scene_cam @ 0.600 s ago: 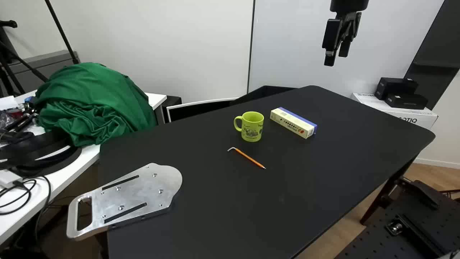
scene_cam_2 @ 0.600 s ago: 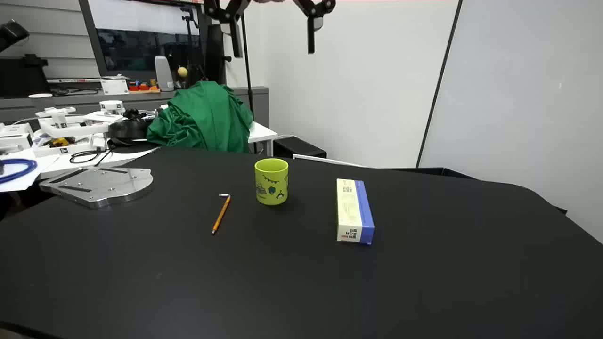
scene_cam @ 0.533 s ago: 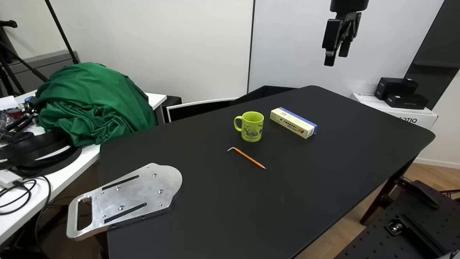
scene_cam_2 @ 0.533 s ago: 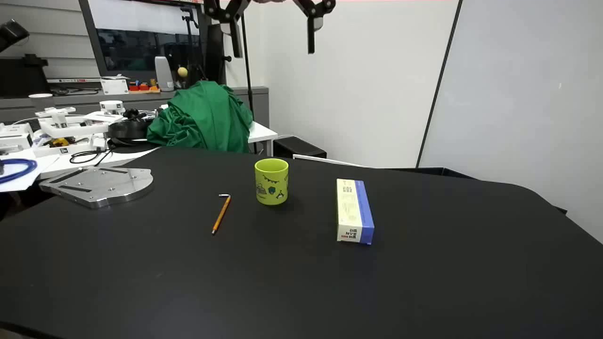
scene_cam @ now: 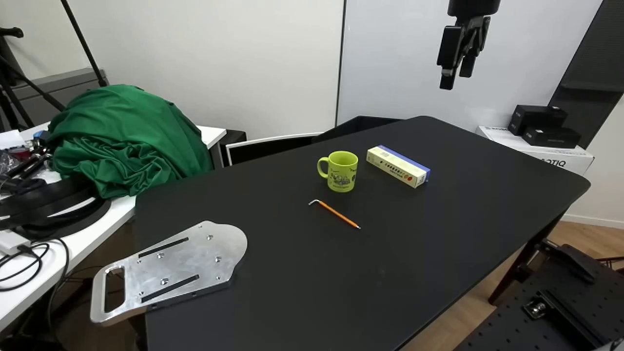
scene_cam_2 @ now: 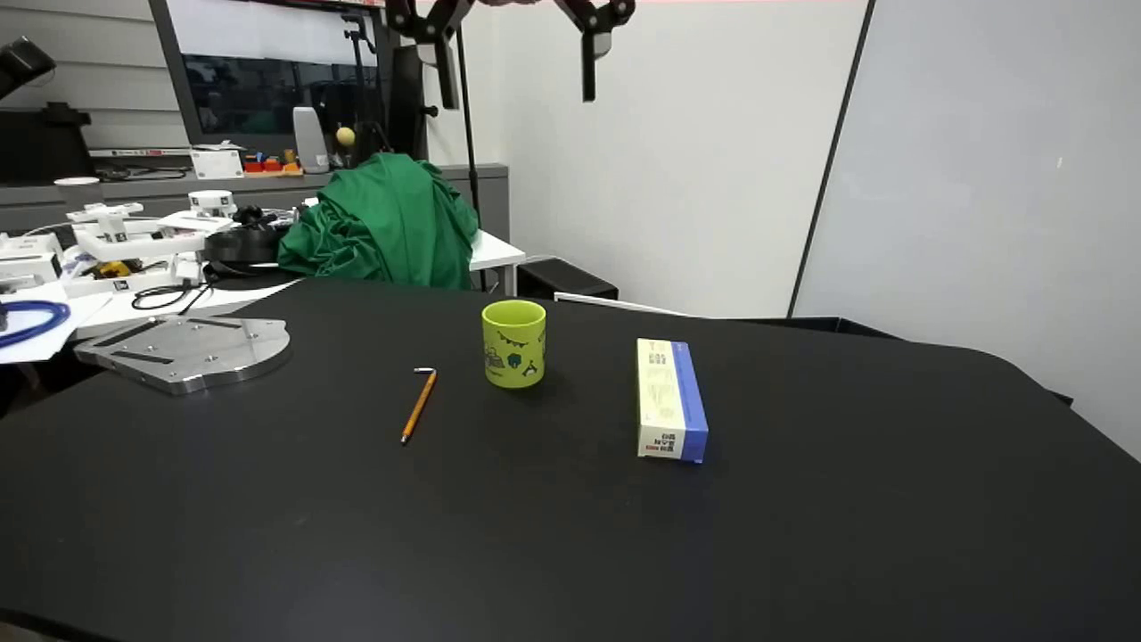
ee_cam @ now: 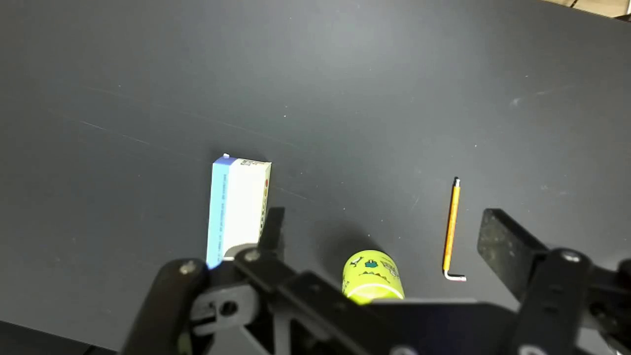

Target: Put the wrench inside the yellow mug

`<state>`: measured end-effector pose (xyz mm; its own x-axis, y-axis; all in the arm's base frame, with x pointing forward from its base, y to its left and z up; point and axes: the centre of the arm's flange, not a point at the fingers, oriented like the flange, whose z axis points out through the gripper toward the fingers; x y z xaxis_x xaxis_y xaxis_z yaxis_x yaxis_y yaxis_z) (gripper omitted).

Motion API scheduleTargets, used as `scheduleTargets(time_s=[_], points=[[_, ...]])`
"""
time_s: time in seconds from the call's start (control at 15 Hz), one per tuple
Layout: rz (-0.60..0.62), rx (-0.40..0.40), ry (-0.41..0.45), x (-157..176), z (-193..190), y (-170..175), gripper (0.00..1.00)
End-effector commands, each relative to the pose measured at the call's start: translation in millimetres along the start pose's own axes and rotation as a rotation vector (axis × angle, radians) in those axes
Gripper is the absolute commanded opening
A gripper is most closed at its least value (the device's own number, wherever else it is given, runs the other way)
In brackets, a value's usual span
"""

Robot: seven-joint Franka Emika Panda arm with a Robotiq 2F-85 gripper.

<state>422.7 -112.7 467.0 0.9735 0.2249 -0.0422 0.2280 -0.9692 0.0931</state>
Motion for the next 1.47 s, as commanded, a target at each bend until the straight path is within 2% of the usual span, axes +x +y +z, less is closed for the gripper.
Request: scheduleTargets(time_s=[0.0,0.13,0.4,0.53,0.73,1.0,1.13,1.4], points=[[-0.015,-0.003,0.011,22.2,10.7,-7.7,1.00],[-0.033,-0.018,0.011,46.1,26.9,-23.4,1.00],[-0.073,-0.039,0.014,91.9,81.2,-86.8,1.00],[-0.064,-0.019,0.003,103.6,108.2,-121.7,1.00],[0.020,0.016,-0.046,108.0,148.5,-160.9,1.00],[0.111,0.109,-0.085,106.3,195.2,-170.3,1.00],[0.119,0.139,-0.066,107.0,217.8,-164.2,1.00],[0.146,0.151,-0.020,114.1,254.5,-153.1,1.00]])
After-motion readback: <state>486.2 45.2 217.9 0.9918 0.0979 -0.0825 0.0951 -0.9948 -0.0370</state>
